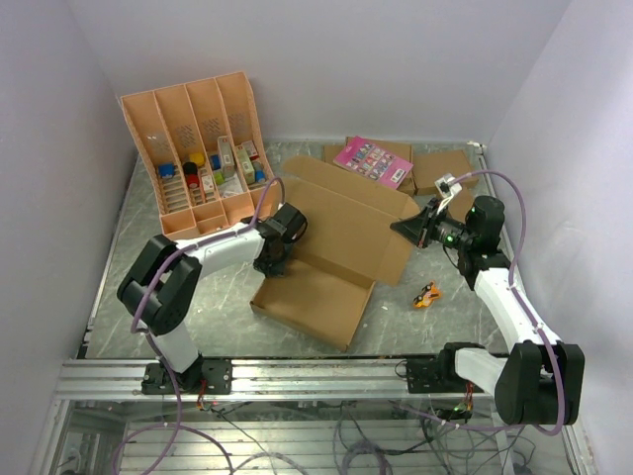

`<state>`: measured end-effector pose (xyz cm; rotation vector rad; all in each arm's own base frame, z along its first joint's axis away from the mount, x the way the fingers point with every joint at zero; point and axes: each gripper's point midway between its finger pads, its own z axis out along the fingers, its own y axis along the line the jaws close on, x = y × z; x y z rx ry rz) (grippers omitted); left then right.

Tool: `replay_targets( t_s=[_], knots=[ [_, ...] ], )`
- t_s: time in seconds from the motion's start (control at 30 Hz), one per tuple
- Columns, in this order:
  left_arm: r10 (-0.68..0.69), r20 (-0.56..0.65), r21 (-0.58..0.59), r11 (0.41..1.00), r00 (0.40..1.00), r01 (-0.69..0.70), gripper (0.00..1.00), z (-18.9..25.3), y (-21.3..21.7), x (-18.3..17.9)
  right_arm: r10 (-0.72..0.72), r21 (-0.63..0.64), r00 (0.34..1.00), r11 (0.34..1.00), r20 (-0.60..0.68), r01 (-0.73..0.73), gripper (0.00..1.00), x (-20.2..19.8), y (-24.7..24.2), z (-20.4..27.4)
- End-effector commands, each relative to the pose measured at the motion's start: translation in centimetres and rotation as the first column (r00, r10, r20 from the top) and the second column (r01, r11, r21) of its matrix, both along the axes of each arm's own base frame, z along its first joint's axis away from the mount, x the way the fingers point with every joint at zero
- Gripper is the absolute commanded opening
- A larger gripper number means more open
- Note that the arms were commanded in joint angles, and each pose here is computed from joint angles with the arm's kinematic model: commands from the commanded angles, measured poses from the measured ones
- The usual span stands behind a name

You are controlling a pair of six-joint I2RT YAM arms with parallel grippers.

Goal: Fold the paper box

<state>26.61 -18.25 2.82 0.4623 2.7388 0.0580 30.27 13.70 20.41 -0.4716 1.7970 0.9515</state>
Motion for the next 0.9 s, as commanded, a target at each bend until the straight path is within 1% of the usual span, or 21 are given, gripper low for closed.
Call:
replay_targets(
  t_s=[0.0, 0.03, 0.1, 0.13, 0.17, 0.23, 0.27, 0.3, 0.37, 0.43, 0.53, 0.6, 0.63, 0.77, 0.87],
  knots=[
    [0.031, 0.055, 0.010, 0.999, 0.998, -0.032, 0.07, 0.0, 0.0, 1.1, 0.004, -0.018, 0.999, 1.000, 0.047, -0.003, 0.03, 0.1, 0.0, 0.6],
    [0.043, 0.068, 0.014, 0.999, 0.997, -0.044, 0.07, 0.1, 0.1, 1.4, 0.005, -0.021, 0.999, 1.000, 0.051, -0.004, 0.05, 0.2, 0.0, 0.6],
    [0.067, 0.095, 0.016, 0.998, 0.993, -0.069, 0.07, 0.4, 0.2, 1.9, 0.006, -0.029, 0.998, 1.000, 0.061, -0.004, 0.20, 0.4, -0.1, 0.9],
    [0.079, 0.107, 0.012, 0.997, 0.991, -0.080, 0.07, 0.5, 0.2, 2.0, 0.009, -0.032, 0.998, 0.999, 0.064, -0.007, 0.25, 0.6, -0.1, 1.0],
    [0.093, 0.121, 0.004, 0.996, 0.988, -0.094, 0.07, 0.6, 0.1, 2.3, 0.010, -0.033, 0.998, 0.999, 0.066, -0.008, 0.29, 0.8, -0.1, 1.1],
    [0.121, 0.149, -0.026, 0.993, 0.981, -0.119, 0.07, 0.9, -0.1, 2.7, 0.016, -0.034, 0.998, 0.999, 0.064, -0.014, 0.35, 1.1, 0.0, 1.1],
    [0.131, 0.158, -0.045, 0.991, 0.979, -0.126, 0.14, 1.1, -0.3, 2.8, 0.016, -0.035, 0.998, 0.999, 0.061, -0.014, 0.37, 1.3, -0.1, 1.1],
    [0.138, 0.161, -0.061, 0.990, 0.977, -0.130, 0.24, 1.2, -0.5, 2.8, 0.017, -0.037, 0.998, 0.999, 0.056, -0.015, 0.39, 1.4, -0.1, 0.9],
    [0.143, 0.159, -0.081, 0.988, 0.977, -0.132, 0.35, 1.3, -0.7, 2.6, 0.024, -0.047, 0.998, 0.999, 0.053, -0.022, 0.44, 1.5, -0.1, 0.6],
    [0.149, 0.149, -0.087, 0.987, 0.977, -0.138, 0.43, 1.3, -0.6, 2.3, 0.026, -0.066, 0.998, 0.998, 0.053, -0.023, 0.52, 1.7, -0.2, 0.2],
    [0.175, 0.140, -0.113, 0.981, 0.975, -0.160, 0.51, 1.2, -0.6, 1.7, 0.019, -0.113, 0.998, 0.993, 0.054, -0.013, 0.67, 2.0, -0.7, -0.4],
    [0.191, 0.143, -0.144, 0.975, 0.971, -0.171, 0.52, 1.4, -0.7, 1.5, 0.006, -0.182, 0.999, 0.983, 0.052, 0.003, 0.77, 2.4, -1.5, -1.0],
    [0.203, 0.145, -0.161, 0.971, 0.968, -0.179, 0.54, 1.5, -0.8, 1.4, 0.008, -0.214, 0.999, 0.977, 0.054, 0.004, 0.80, 2.4, -1.9, -1.2],
    [0.219, 0.149, -0.217, 0.958, 0.964, -0.184, 0.58, 2.5, -1.1, 1.0, 0.067, -0.330, 0.993, 0.944, 0.099, -0.031, 0.93, 1.5, -3.0, -1.2],
    [0.216, 0.162, -0.244, 0.954, 0.963, -0.173, 0.61, 3.4, -1.1, 0.7, 0.097, -0.416, 0.988, 0.909, 0.121, -0.038, 0.99, 0.6, -4.0, -1.0]
  ],
)
